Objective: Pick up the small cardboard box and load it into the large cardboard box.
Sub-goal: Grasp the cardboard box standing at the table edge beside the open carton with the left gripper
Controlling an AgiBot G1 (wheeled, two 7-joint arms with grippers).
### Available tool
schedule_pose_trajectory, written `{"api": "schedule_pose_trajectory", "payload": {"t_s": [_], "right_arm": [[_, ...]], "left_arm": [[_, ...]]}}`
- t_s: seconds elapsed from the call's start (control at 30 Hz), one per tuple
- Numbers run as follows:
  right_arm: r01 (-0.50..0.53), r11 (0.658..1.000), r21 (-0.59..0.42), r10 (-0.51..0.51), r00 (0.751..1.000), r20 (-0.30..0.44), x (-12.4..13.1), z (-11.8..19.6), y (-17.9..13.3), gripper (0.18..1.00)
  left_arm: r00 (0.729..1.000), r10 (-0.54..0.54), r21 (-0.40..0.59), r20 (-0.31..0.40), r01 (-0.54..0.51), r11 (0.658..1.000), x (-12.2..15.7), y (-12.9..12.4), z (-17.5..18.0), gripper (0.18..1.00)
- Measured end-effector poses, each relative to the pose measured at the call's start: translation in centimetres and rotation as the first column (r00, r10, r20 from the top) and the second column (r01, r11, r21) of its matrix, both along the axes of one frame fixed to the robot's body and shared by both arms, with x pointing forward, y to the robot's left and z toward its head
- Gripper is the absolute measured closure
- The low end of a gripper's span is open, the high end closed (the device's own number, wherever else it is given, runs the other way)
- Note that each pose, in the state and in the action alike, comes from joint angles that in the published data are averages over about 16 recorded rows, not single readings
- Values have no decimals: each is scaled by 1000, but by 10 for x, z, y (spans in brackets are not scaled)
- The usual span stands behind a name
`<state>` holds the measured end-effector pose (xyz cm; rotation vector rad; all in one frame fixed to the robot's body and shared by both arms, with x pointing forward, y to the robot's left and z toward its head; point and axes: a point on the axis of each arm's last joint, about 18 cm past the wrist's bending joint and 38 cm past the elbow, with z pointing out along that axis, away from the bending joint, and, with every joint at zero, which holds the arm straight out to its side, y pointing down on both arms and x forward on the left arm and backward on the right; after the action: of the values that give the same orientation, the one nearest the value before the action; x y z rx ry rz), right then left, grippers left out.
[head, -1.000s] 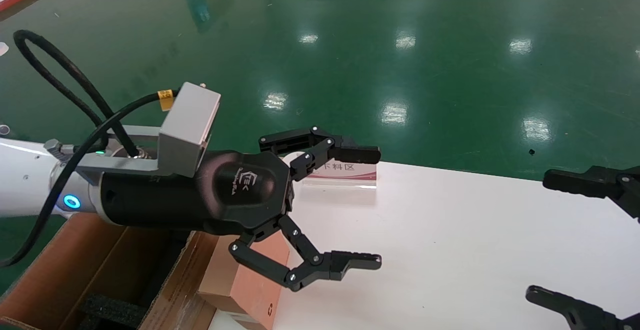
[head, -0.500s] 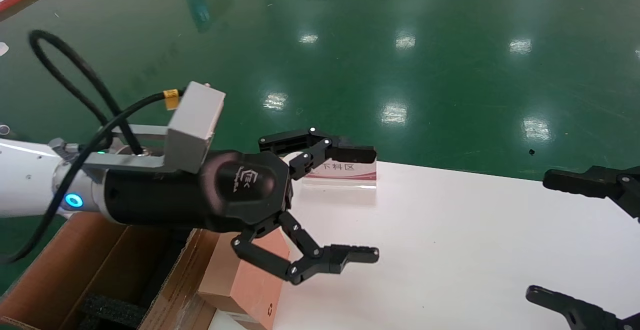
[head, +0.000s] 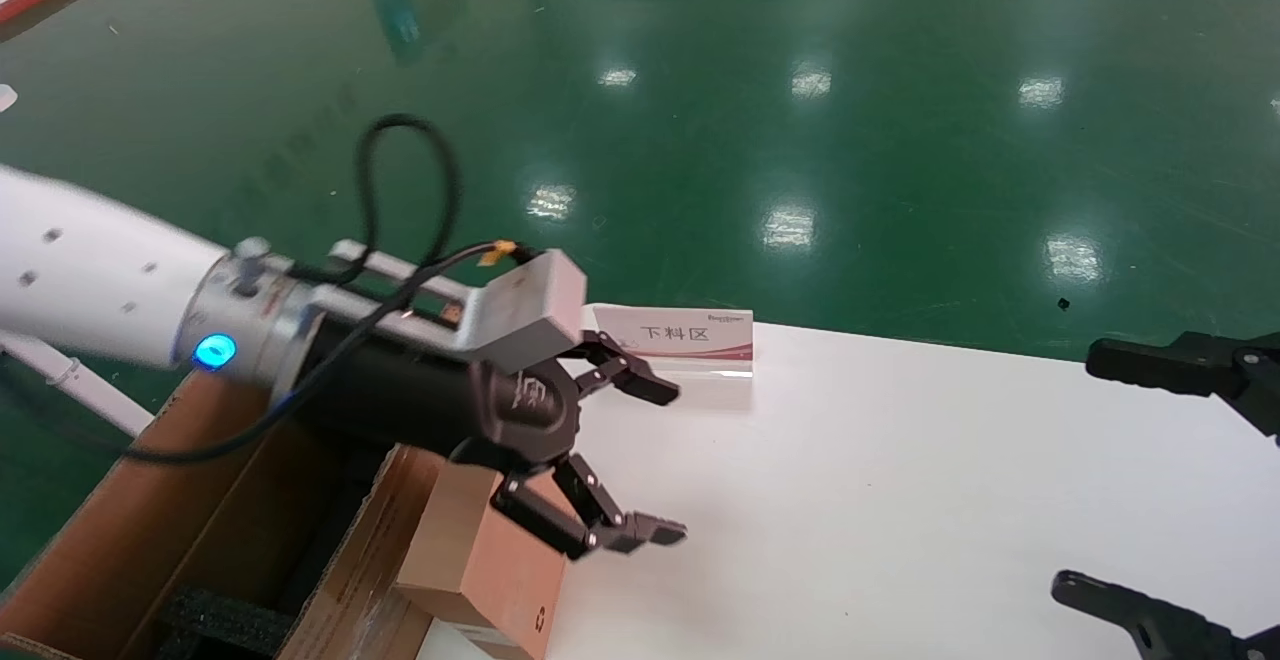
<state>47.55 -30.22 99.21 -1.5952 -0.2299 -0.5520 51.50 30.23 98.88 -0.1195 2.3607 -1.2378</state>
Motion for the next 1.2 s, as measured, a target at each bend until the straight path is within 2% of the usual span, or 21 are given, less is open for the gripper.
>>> {"api": "schedule_pose_trajectory", "payload": {"t_s": [0.13,0.27,0.67,0.97,1.2], "right_arm": [[0,1000,0,0,1000,0,0,0,0,178],[0,1000,0,0,1000,0,0,0,0,178],[0,1000,0,0,1000,0,0,0,0,178],[0,1000,0,0,1000,0,0,0,0,178],[0,1000,0,0,1000,0,0,0,0,178]], "left_arm": [[993,111,82,-48,-106,991,11,-2,9,184],[972,222,141,-78,-209,968,20,-2,20,184],[871,478,257,-115,-439,861,30,0,40,184],[795,594,327,-125,-532,781,29,4,46,184],[750,639,359,-173,-556,750,21,3,46,184]]}}
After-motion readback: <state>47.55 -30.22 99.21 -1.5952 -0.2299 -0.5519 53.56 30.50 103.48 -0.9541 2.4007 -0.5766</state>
